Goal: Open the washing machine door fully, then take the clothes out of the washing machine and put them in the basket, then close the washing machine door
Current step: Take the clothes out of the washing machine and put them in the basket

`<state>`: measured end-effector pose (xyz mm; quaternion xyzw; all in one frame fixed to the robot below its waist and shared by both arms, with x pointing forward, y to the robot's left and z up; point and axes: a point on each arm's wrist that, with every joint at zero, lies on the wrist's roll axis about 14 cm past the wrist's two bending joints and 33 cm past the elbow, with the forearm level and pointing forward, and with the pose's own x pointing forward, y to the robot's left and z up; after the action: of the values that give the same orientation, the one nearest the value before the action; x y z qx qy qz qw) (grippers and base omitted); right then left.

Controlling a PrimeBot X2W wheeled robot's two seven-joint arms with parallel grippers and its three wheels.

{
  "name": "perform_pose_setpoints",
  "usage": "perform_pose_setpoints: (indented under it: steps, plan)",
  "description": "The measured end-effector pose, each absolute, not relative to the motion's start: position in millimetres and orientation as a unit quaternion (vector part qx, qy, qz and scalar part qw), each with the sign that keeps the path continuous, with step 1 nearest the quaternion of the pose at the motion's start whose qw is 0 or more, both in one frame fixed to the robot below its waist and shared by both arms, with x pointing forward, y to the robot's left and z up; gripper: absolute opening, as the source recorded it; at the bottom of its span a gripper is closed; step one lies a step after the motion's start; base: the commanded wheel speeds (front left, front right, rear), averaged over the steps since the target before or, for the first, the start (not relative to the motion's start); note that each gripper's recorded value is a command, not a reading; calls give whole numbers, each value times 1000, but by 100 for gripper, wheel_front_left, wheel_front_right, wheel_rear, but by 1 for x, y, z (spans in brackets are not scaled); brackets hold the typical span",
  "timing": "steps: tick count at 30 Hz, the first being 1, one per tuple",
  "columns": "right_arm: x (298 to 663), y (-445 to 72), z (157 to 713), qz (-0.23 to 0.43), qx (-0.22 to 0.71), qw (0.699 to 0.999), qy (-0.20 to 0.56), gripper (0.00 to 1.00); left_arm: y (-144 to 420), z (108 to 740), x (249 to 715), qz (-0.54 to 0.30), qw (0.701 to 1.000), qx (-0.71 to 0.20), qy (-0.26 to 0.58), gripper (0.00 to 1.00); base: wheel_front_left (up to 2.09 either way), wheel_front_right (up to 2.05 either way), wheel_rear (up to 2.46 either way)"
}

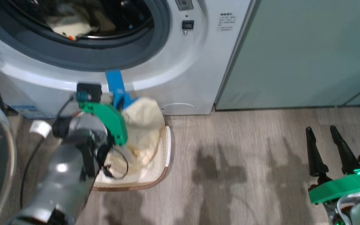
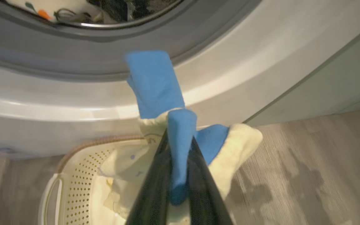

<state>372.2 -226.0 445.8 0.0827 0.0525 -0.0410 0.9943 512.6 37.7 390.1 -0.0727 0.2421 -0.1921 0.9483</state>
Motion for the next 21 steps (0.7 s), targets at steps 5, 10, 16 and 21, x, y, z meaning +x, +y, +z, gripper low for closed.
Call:
perform_pose_setpoints:
  steps: [5,10,16,21]
  plan:
    - [374,-223,449,-34,82,995,48,100,56,369,490,-166,945,-66,274,0,0,0,0]
    - [377,-226,442,-37,77,995,58,100,78,346,492,-130,948,-53,287,0,0,0,0]
    - [383,-233,435,-45,70,994,68,100,93,322,503,-103,949,-38,296,0,0,0,0]
    - [393,-239,424,-52,63,993,81,100,87,309,527,-102,950,-45,290,0,0,0,0]
